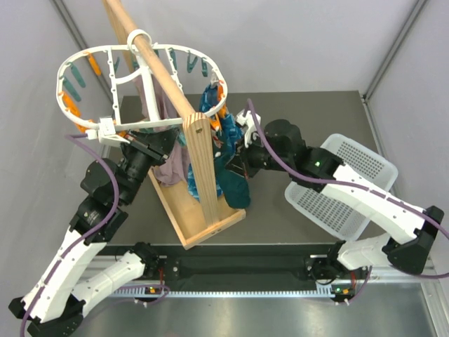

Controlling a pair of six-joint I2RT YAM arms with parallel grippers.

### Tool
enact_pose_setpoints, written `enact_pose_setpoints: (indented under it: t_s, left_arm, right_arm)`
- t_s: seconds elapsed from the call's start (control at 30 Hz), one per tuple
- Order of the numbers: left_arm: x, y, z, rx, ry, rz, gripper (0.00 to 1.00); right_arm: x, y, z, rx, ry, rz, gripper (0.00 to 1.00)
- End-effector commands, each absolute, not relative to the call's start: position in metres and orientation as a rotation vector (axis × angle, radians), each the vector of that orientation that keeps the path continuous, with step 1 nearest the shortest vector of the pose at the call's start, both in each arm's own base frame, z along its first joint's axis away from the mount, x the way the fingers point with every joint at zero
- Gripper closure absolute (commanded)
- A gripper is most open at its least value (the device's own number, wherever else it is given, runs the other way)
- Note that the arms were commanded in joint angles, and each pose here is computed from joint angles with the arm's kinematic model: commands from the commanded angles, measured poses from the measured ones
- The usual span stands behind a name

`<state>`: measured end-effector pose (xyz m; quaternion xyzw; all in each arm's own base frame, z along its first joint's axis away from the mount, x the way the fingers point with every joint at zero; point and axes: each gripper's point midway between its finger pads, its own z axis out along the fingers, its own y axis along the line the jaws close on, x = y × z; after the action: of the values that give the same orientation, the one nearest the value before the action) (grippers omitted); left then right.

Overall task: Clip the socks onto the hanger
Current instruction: Clamp the sock onto the hanger.

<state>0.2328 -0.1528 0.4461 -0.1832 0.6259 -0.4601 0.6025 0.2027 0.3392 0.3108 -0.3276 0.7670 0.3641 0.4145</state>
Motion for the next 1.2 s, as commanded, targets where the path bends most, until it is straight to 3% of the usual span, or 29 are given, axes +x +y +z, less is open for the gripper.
enact_pose_setpoints:
  t_s: [0.0, 1.17]
  left_arm:
    - [0.233, -0.159, 0.446, -0.421, 1.458, -1.098, 1.0]
    - [0.236, -0.164, 0.441, -0.397, 1.479, -1.089, 1.0]
  right_arm:
    - [0.2, 0.362, 0.367, -0.799, 1.775, 1.047, 1.0]
    - [0.195, 0.419, 0.405, -0.879, 1.699, 1.148, 1.0]
